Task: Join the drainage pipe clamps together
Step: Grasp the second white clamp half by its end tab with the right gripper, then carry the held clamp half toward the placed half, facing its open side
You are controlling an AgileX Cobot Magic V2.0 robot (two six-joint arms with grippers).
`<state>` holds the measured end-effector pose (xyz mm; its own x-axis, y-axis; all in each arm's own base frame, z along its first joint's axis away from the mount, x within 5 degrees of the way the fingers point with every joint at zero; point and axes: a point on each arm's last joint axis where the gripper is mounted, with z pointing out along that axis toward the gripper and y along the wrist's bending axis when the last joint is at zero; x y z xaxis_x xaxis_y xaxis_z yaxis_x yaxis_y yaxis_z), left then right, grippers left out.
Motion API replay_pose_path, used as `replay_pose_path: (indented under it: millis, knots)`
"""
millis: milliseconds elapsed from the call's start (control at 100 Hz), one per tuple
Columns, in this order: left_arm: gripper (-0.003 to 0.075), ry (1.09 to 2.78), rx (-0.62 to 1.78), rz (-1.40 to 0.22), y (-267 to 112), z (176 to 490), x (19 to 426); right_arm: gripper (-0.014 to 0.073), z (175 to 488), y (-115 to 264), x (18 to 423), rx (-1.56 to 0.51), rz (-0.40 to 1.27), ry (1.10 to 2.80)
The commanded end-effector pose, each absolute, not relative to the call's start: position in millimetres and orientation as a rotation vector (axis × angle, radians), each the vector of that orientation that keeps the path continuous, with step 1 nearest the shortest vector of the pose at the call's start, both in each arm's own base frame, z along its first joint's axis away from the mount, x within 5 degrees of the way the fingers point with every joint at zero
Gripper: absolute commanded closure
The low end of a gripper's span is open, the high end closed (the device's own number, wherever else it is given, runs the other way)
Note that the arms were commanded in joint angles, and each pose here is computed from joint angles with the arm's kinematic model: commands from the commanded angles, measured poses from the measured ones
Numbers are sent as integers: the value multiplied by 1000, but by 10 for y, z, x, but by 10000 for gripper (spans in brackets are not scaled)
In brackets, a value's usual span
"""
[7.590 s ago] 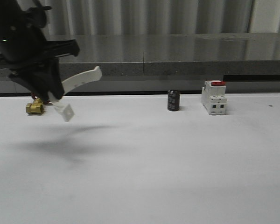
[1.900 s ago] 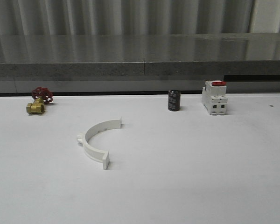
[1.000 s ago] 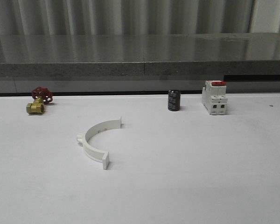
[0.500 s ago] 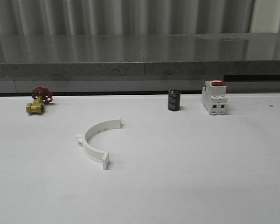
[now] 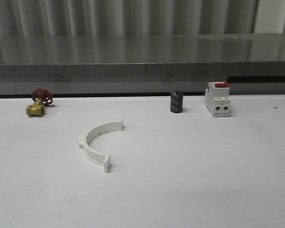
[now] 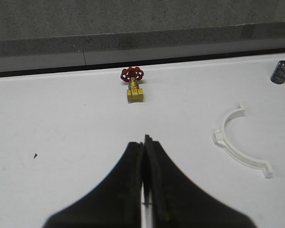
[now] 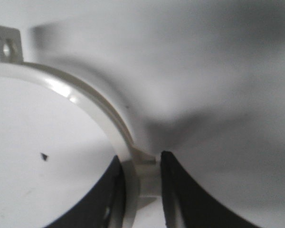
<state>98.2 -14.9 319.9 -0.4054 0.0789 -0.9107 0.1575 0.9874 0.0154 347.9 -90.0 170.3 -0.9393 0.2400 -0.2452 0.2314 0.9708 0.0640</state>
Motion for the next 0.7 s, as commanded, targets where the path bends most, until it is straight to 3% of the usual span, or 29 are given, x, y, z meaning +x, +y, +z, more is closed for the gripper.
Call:
replay_pose_path:
  millis: [0,180,490,690]
  knots:
    - [741,1892,155,-95,-153,3347,1005,504,2149,-706,3536,316,71,2734]
    - [741,1892,155,-95,-153,3347,1005,504,2419,-151,3501,223,134,2707]
    - [741,1892,155,-95,-153,3347,1005,504,2539,934,3425,94,204,2720]
    - [741,1892,155,-95,-153,3347,1005,504,2527,1399,3459,54,225,2707]
